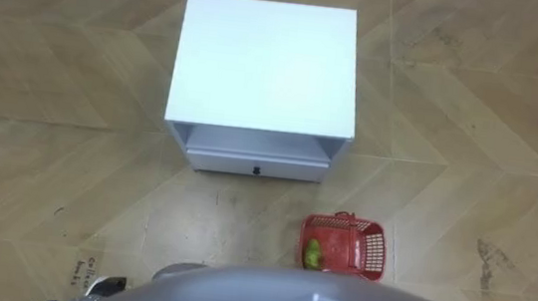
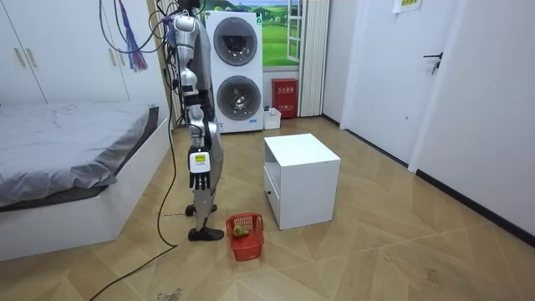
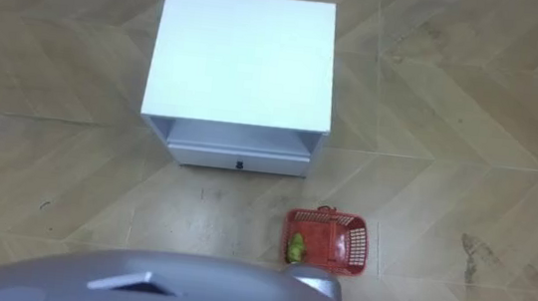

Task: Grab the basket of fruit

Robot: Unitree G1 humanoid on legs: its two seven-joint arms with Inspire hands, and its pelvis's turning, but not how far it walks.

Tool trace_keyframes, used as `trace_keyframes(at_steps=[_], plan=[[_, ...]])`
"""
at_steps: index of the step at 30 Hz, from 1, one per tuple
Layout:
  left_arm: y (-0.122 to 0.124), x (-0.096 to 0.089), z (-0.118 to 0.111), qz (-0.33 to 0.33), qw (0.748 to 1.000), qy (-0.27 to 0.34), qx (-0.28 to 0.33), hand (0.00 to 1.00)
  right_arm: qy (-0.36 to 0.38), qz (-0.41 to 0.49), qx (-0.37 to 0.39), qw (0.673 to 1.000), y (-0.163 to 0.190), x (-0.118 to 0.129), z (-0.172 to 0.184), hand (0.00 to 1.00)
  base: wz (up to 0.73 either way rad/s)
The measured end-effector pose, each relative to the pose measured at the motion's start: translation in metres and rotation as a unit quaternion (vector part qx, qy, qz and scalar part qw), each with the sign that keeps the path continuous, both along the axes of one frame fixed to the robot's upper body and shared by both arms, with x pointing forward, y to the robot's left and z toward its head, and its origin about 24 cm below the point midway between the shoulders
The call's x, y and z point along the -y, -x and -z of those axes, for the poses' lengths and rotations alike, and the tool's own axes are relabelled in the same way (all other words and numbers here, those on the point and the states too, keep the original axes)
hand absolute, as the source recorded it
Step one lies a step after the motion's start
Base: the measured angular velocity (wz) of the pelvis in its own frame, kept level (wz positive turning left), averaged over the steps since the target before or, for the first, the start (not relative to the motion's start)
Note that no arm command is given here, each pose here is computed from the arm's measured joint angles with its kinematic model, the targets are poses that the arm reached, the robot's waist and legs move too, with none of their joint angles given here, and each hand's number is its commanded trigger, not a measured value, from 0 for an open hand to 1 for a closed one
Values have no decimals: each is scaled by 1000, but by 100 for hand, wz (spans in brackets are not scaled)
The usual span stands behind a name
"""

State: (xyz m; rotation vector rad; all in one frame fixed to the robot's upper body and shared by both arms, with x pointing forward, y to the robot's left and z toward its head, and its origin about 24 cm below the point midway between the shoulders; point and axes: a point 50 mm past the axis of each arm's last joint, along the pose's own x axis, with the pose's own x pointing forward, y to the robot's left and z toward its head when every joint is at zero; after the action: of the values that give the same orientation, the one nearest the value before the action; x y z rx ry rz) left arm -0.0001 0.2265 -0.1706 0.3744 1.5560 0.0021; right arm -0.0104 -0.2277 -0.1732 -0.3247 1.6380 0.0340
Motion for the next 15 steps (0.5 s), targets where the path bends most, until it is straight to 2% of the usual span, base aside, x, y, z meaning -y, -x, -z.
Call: trace_keyframes(at_steps=[15], plan=[[-1,-1,0,-2,1000,-3,-6,0,1,5,-1,1000,0,0,0,0,0]])
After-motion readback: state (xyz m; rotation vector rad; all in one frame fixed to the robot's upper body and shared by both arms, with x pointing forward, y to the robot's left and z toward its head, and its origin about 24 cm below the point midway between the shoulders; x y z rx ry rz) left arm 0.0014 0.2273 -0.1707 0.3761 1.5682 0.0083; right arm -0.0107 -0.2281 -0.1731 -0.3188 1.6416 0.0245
